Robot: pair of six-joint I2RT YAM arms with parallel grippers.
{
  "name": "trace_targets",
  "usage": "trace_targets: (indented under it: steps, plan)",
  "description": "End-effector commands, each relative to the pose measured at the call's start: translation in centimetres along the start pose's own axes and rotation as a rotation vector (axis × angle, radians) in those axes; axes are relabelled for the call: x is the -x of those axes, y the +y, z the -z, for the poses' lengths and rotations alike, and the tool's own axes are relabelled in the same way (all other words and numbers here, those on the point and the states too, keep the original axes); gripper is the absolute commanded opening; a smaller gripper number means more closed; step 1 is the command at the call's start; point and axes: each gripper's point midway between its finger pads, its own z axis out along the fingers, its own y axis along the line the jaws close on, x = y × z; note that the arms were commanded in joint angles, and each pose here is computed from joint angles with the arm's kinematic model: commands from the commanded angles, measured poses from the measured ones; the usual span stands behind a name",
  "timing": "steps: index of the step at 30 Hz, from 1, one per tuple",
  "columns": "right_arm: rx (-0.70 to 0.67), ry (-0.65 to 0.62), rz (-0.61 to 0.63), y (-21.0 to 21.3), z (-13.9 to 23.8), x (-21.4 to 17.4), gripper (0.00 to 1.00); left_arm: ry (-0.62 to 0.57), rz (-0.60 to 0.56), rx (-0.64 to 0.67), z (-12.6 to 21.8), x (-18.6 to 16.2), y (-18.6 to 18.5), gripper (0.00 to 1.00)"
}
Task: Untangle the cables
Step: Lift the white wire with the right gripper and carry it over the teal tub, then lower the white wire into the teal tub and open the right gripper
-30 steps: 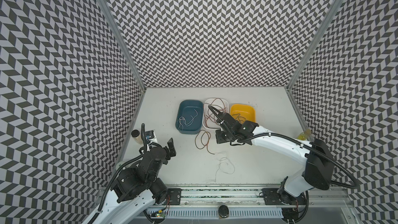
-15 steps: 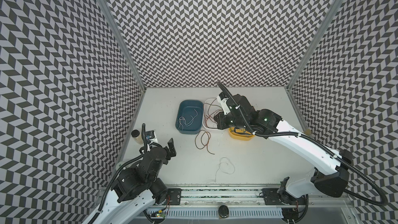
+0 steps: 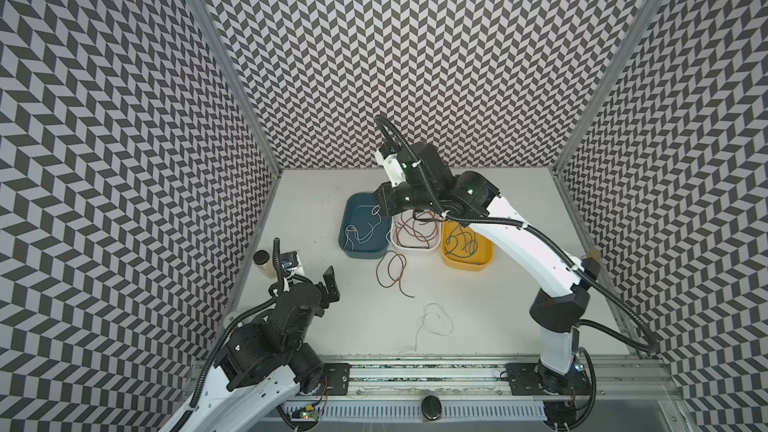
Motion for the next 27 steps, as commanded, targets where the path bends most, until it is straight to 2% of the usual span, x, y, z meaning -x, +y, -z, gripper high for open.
trace_targets:
  steps: [1, 11, 20, 27]
  plan:
    - [0.075, 0.01, 0.032, 0.8, -1.1, 0.5, 0.0, -0.013, 0.015, 0.013, -0.1, 0.1, 0.3, 1.0]
    - [0.216, -0.021, 0.032, -1.0, -7.2, 1.3, 0.0, -0.015, 0.018, 0.005, 0.0, 0.2, 0.2, 1.0]
    - [0.22, -0.01, 0.003, -4.6, -11.3, 0.9, 0.0, -0.016, 0.02, -0.001, 0.0, 0.2, 0.2, 1.0]
    - [0.192, 0.092, -0.042, -7.2, -15.2, -3.6, 0.0, -0.015, 0.021, -0.002, -0.1, 0.1, 0.2, 1.0]
